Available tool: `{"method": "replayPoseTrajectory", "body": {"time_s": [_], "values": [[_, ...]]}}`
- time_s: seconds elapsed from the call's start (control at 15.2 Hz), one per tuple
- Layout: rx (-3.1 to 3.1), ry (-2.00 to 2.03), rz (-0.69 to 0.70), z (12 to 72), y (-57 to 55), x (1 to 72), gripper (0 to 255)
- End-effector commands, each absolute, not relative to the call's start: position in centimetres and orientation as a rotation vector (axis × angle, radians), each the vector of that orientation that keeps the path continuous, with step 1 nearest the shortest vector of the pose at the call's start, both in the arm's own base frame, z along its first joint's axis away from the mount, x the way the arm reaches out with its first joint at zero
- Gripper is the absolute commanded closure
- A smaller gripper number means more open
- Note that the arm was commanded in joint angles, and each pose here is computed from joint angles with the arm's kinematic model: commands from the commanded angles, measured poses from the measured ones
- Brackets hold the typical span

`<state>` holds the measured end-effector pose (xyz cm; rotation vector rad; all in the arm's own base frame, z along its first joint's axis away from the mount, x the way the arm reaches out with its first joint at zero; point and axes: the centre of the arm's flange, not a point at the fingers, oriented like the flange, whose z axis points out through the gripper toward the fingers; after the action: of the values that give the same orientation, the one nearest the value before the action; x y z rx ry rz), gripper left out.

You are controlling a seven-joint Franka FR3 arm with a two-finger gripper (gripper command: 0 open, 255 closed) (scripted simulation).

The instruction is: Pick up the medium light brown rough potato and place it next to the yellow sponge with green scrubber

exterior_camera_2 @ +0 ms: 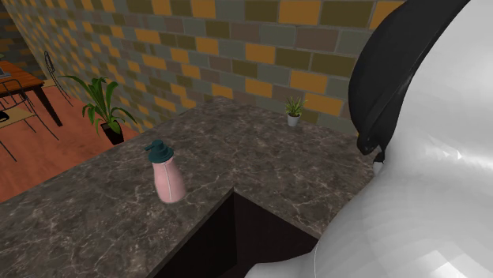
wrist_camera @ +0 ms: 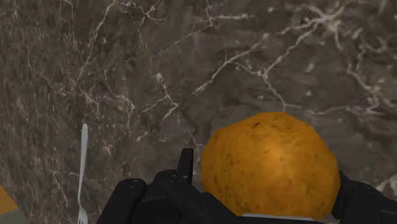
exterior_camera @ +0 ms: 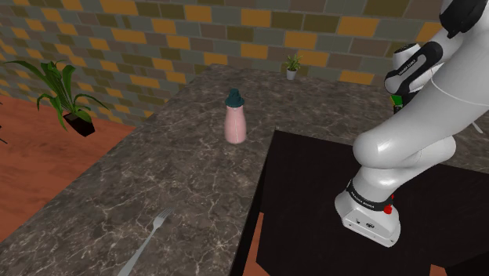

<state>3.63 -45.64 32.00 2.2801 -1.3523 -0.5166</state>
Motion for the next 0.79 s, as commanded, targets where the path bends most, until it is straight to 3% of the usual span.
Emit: {"method": "replayPoseTrajectory", "body": {"time_s": [0.0, 0.73], "values": [[2.281, -1.351, -0.517, 32.0, -45.6, 3.7, 0], [2.281, -1.351, -0.517, 36.1, -44.7, 6.3, 0]]}}
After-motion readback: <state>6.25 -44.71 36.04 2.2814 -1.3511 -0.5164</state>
